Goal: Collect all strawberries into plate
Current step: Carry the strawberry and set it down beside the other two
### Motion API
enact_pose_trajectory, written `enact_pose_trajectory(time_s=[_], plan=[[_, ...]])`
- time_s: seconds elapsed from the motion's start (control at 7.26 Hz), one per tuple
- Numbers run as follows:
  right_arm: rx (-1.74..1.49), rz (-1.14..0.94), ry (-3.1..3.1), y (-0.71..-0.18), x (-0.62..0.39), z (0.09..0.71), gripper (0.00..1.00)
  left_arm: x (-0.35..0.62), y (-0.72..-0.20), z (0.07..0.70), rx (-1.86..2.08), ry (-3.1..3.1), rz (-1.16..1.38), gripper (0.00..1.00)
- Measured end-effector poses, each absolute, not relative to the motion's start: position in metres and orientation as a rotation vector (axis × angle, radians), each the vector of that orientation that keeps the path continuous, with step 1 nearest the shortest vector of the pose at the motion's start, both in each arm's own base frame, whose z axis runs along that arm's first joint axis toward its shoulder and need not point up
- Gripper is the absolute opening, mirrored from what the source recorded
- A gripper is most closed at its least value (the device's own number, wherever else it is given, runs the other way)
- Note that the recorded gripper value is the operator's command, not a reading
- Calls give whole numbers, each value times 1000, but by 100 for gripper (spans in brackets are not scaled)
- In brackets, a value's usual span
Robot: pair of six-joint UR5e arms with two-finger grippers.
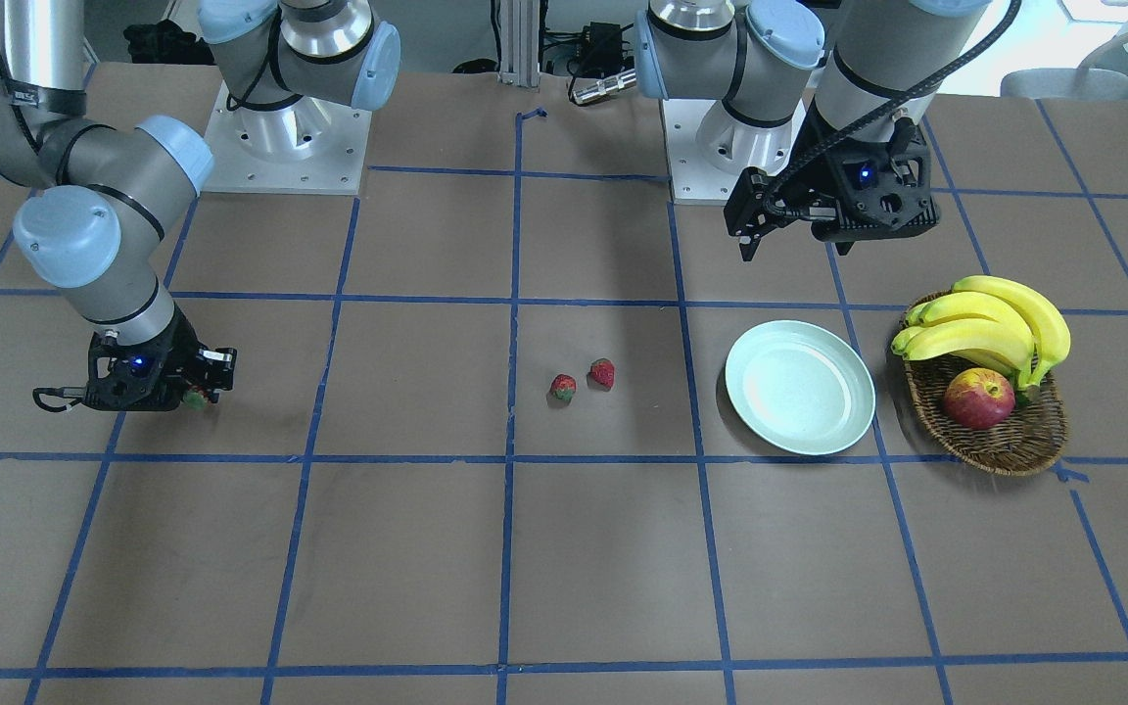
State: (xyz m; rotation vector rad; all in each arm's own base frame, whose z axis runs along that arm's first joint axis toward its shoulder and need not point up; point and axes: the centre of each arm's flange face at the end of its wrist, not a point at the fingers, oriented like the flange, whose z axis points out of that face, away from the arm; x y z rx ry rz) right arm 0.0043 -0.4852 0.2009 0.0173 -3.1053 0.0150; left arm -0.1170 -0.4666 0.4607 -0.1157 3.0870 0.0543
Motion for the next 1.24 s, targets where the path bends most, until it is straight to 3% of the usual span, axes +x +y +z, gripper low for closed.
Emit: enact_pose_trajectory(time_s=[0.55,0.83,1.24], plan=[[-56,173,-3133,-481,262,265,0,-118,-468,458,-106,3089,66,100],[-139,155,-3151,-453,363,244,0,-117,-468,458,-106,3088,67,100],[-200,122,-3179,-441,404,193,0,-115,-469,457,-114,3087,69,100]])
